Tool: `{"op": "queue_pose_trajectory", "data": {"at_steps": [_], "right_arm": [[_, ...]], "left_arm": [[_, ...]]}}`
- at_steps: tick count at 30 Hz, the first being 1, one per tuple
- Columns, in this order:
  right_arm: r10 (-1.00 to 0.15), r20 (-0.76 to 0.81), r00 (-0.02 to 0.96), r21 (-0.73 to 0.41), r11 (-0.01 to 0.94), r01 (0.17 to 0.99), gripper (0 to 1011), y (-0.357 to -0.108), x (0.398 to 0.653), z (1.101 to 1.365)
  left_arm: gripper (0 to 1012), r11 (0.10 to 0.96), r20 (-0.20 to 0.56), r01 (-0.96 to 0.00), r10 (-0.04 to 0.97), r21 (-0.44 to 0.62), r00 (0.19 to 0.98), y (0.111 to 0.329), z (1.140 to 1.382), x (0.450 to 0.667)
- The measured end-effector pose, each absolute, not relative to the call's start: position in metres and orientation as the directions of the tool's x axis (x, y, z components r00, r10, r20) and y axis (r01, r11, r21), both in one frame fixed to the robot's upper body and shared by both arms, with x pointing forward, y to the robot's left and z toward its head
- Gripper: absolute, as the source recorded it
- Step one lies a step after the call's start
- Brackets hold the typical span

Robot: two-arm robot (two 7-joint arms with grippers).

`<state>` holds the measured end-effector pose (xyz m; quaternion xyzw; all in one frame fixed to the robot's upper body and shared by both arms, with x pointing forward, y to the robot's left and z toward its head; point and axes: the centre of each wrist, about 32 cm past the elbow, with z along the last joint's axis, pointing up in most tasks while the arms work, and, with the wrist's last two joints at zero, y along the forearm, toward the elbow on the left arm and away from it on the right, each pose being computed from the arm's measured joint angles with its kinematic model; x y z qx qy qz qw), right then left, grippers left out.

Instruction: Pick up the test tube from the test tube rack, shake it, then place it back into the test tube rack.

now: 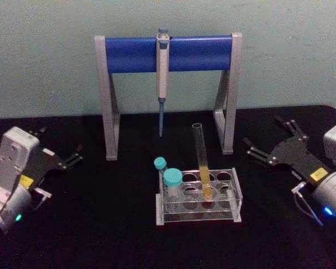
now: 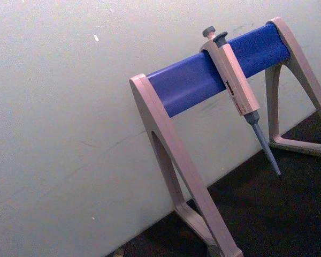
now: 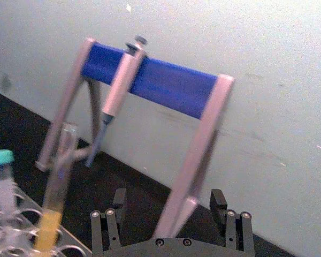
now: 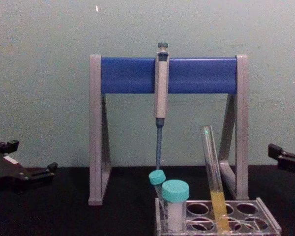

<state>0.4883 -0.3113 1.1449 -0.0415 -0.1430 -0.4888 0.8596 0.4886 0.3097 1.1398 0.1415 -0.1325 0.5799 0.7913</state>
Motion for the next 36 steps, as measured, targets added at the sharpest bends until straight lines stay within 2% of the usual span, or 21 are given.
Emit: {"op": "queue_pose_trajectory", "data": {"at_steps": [16,26,36], "right_arm": [[-0.714,0.224,0.663,0.100,0.693,0.714,1000,-0.294,0.497,1.148],[-0.662,0.152,0.734,0.075,0.748,0.659,1000,-0.281,0.509,1.149],[-0.647,0.086,0.758,0.027,0.762,0.647,1000,-0.270,0.526,1.155]], "left_arm": [[1001,0.287,0.374,-0.955,0.880,0.070,0.292,0.310,1.140,0.489],[1001,0.287,0.374,-0.955,0.880,0.070,0.292,0.310,1.140,0.489],[1001,0.287,0.374,-0.955,0.880,0.070,0.292,0.310,1.140,0.489]]}}
